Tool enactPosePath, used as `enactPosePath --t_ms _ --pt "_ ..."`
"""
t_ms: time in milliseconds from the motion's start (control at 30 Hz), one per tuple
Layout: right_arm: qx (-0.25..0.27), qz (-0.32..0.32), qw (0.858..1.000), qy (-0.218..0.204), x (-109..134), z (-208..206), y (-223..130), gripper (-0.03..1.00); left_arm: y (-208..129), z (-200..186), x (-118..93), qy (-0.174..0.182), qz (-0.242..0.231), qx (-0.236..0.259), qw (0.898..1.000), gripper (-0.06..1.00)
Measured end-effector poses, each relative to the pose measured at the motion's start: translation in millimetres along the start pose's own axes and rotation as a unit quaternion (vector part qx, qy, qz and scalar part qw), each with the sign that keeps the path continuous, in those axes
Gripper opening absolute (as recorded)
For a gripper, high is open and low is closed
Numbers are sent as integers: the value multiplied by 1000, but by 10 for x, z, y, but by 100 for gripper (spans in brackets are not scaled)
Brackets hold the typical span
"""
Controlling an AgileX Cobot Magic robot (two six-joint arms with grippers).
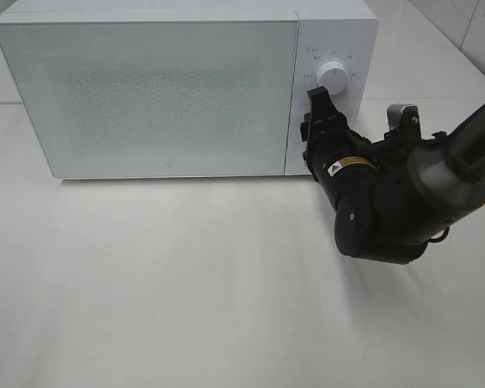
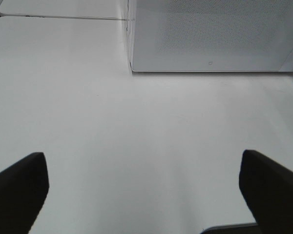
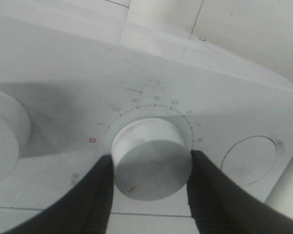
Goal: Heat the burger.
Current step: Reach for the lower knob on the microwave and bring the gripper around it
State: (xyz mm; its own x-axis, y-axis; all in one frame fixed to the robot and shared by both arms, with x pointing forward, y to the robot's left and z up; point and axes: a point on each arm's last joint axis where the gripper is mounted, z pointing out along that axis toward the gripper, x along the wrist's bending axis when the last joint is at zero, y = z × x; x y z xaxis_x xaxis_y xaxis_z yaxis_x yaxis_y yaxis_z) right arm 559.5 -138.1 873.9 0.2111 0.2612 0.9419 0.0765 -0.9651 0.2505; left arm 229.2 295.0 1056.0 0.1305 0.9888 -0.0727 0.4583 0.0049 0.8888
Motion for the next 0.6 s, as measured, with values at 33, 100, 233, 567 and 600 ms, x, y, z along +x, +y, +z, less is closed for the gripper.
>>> enactPosePath --t_ms 33,100,233,567,600 --pt "0 0 1000 0 0 0 0 44 0 0 0 0 0 0 1000 98" --pt "0 0 1000 0 0 0 0 44 0 0 0 0 0 0 1000 98" --pt "0 -2 1000 0 0 0 0 44 0 0 0 0 0 0 1000 98" --pt "-2 -18 1000 -1 -3 0 3 44 0 0 0 0 0 0 1000 98" --pt "-2 -18 1000 -2 -3 0 5 44 0 0 0 0 0 0 1000 98"
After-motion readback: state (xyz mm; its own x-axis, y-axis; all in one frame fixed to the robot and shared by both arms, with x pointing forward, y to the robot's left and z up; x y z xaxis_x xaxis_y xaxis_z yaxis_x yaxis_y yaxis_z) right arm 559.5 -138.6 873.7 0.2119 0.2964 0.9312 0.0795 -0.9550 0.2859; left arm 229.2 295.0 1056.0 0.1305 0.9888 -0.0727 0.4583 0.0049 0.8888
